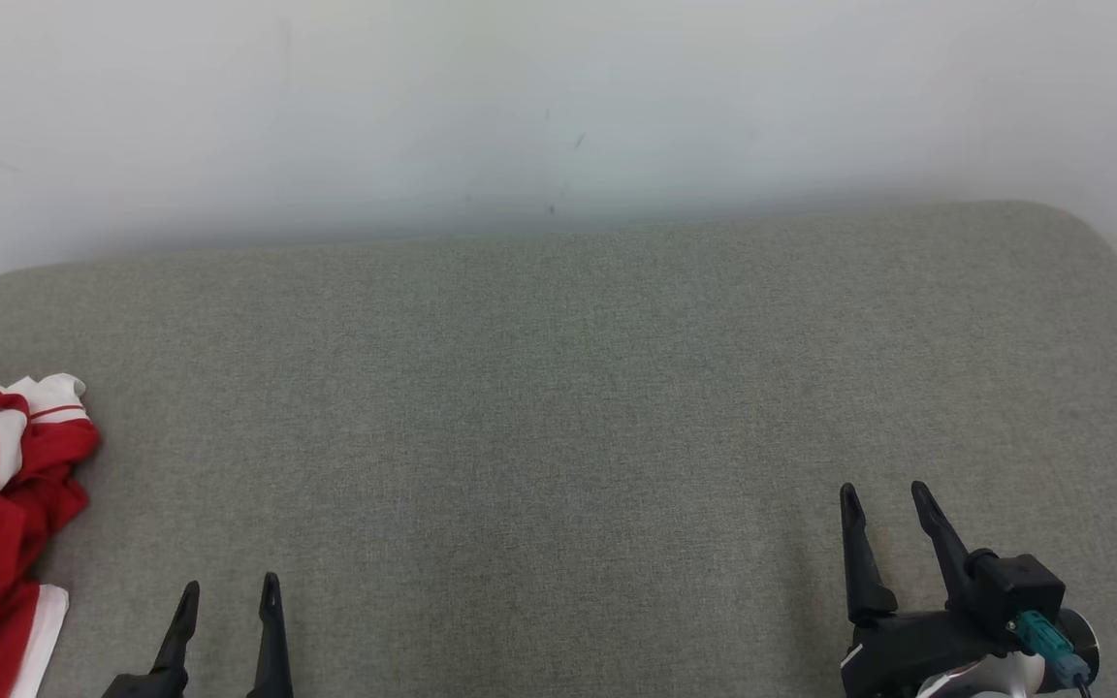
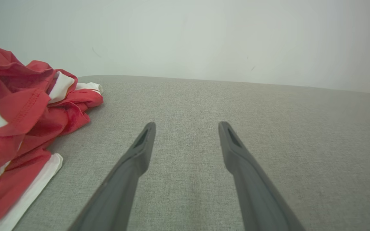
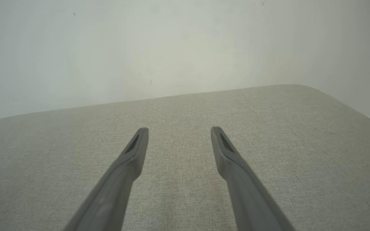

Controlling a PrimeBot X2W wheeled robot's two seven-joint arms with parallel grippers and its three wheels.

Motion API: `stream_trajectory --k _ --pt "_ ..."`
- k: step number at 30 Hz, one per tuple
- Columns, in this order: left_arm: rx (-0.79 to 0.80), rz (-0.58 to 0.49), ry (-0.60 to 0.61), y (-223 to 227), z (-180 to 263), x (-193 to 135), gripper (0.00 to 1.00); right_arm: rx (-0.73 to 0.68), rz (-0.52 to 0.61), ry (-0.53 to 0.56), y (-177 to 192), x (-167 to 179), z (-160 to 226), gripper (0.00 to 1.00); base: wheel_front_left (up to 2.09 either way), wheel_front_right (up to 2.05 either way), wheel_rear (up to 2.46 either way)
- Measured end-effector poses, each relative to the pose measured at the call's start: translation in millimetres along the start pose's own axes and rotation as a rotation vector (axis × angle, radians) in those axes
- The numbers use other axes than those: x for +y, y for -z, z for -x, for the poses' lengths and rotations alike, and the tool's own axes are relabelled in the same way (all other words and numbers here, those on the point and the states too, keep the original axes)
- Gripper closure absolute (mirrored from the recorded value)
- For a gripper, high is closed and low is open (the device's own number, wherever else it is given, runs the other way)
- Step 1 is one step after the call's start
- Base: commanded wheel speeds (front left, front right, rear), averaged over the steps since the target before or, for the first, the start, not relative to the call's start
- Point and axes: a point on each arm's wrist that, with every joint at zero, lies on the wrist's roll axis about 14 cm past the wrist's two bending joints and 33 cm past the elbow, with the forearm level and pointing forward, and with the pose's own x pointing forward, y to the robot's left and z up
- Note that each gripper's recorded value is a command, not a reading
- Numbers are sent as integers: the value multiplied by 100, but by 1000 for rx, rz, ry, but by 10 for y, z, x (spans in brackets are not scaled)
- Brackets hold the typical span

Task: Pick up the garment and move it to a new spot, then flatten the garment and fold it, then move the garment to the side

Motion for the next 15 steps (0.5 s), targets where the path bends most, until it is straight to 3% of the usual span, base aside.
stream_trajectory --k 15 --pt "5 -73 14 34 -3 -28 0 -5 74 -9 -4 -2 5 0 0 0 0"
